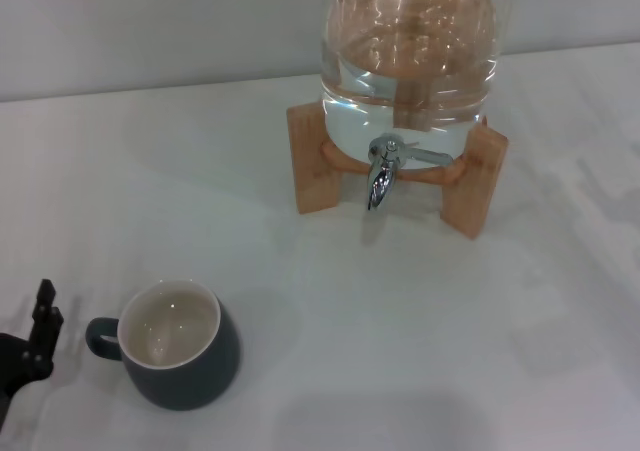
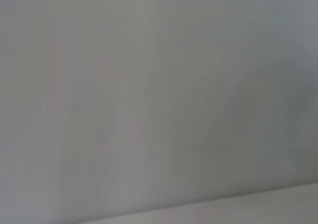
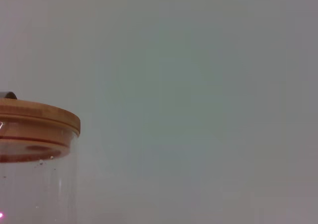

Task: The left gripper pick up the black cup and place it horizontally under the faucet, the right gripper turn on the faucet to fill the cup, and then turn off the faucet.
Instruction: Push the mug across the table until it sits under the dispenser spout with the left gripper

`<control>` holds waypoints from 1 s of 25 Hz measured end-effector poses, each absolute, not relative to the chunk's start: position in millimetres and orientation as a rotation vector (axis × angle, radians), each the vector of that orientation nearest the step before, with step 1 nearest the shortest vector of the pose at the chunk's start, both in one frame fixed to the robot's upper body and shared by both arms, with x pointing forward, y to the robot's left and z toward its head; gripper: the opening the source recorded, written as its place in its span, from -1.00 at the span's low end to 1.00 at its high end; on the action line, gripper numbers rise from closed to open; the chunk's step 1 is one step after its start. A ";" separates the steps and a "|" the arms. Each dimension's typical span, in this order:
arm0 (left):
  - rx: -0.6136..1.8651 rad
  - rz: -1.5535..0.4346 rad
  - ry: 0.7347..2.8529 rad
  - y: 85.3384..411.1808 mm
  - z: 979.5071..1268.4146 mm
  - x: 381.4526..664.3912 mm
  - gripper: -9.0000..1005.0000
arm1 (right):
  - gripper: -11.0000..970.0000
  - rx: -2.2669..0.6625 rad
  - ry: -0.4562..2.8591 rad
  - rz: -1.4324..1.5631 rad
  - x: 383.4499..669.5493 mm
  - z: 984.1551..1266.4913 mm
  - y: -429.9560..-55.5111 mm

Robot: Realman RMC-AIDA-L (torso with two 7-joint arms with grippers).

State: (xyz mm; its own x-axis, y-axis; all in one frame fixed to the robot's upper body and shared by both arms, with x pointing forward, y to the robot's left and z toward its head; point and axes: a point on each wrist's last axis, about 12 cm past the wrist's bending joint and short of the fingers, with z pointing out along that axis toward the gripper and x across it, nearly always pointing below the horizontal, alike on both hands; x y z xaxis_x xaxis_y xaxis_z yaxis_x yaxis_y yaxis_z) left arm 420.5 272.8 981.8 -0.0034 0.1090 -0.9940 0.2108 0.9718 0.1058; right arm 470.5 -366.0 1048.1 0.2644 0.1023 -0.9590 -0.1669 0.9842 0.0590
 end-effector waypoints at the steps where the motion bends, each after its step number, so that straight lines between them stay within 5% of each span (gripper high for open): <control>1: 0.251 -0.074 1.573 274.5 982.6 421.9 0.20 | 0.80 -0.057 1.292 0.182 470.5 1048.0 -366.0; 25: 0.383 -0.095 1.484 256.6 990.1 425.3 0.20 | 0.80 -0.057 1.299 0.177 470.3 1047.4 -367.7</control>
